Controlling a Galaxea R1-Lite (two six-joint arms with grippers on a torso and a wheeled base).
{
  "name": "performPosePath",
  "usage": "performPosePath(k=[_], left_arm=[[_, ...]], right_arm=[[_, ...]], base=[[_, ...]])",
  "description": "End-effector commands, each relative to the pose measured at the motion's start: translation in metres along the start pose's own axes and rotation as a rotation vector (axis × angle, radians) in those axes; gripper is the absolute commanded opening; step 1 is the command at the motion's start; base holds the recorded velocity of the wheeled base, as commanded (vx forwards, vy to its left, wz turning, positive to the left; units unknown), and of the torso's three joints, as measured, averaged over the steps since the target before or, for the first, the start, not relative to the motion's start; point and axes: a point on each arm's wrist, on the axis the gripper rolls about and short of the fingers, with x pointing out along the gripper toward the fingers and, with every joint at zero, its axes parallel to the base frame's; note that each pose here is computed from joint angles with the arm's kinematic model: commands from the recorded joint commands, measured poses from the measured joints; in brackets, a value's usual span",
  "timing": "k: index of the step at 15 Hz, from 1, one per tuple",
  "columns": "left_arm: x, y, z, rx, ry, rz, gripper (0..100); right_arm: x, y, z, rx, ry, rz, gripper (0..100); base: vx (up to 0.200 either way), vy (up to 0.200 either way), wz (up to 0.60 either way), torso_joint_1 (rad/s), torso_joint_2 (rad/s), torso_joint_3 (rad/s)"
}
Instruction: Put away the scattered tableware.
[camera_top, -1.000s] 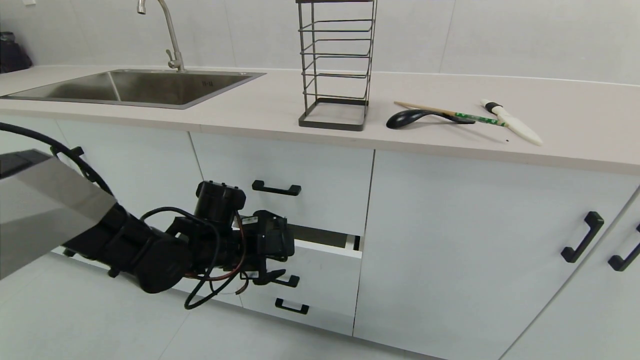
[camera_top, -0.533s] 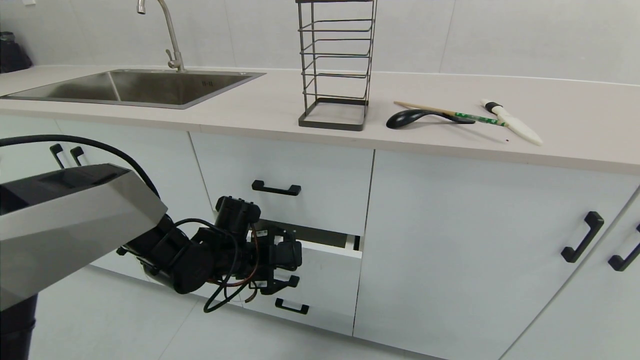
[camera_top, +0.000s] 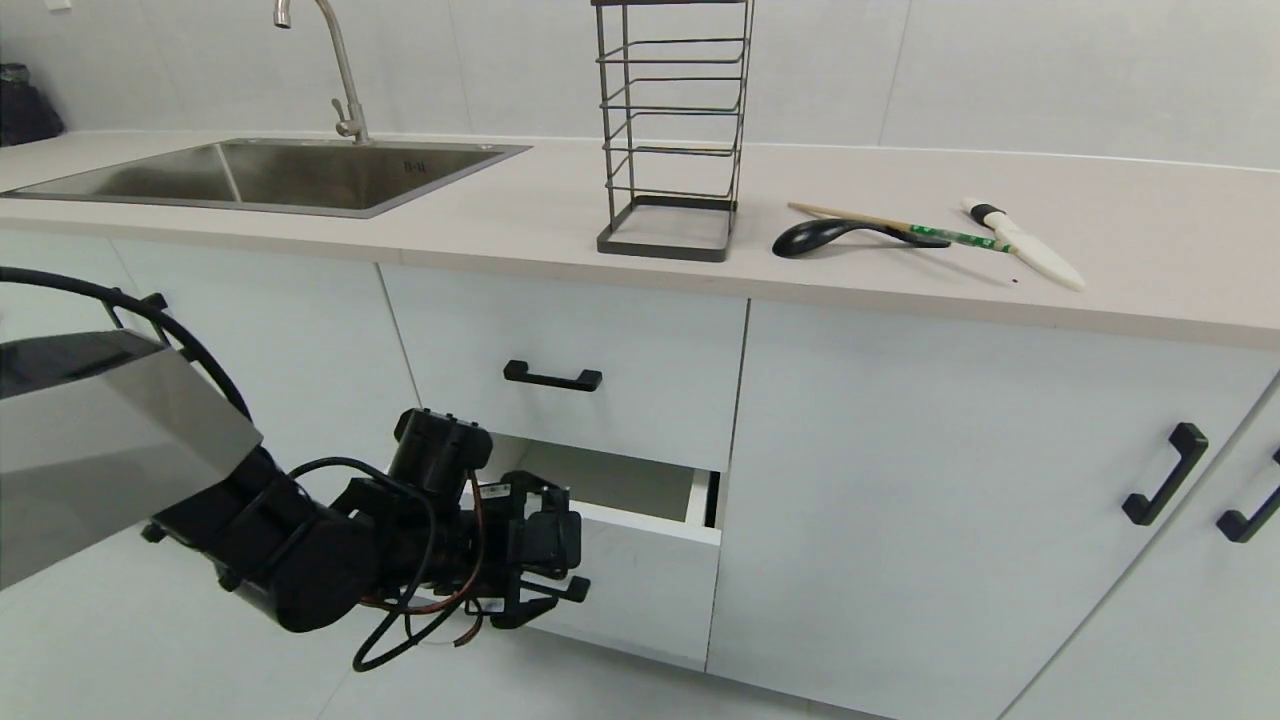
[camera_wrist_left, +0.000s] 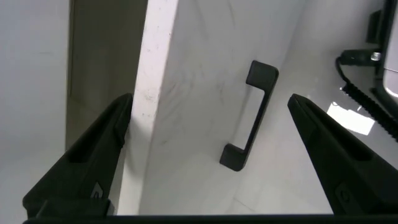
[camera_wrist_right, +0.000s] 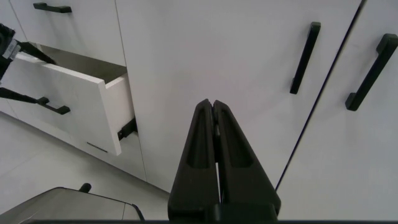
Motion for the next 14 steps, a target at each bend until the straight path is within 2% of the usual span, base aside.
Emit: performPosePath(k=[1,2,3,4,6,7,8,14], left_arm=[[-0.026,-0.010,0.008,0.015,-0.016,0.008,100],[-0.029,-0.012,0.010,0.017,-0.018,0.008,100],[-0.044,-0.024,0.011,0.019,-0.018,-0.008,100],[-0.051,-0.030,0.011,0.018,-0.020,-0.012,100],[-0.053,-0.026,0.012,0.022,-0.028,0.017,100],[-0.049,-0.018,0.014,0.027,-0.037,0.041,100],[-0.041,-0.016,0.014,0.029,-0.039,0.040,100],[-0.001,-0.026,0.001,0.028,-0.029,0.007,100]], right_arm=[[0.000,0.000,0.000,0.000,0.001,0.000,0],[0.000,0.000,0.000,0.000,0.001,0.000,0],[0.000,0.000,0.000,0.000,0.001,0.000,0],[0.000,0.000,0.000,0.000,0.001,0.000,0],[0.000,0.000,0.000,0.000,0.001,0.000,0],[0.000,0.000,0.000,0.000,0.001,0.000,0],[0.000,0.000,0.000,0.000,0.001,0.000,0],[0.000,0.000,0.000,0.000,0.001,0.000,0]], base=[[0.000,0.000,0.00,0.000,0.00,0.000],[0.000,0.000,0.00,0.000,0.00,0.000],[0.000,0.000,0.00,0.000,0.00,0.000],[0.000,0.000,0.00,0.000,0.00,0.000],[0.000,0.000,0.00,0.000,0.00,0.000],[0.000,0.000,0.00,0.000,0.00,0.000],[0.000,0.000,0.00,0.000,0.00,0.000],[0.000,0.000,0.00,0.000,0.00,0.000]])
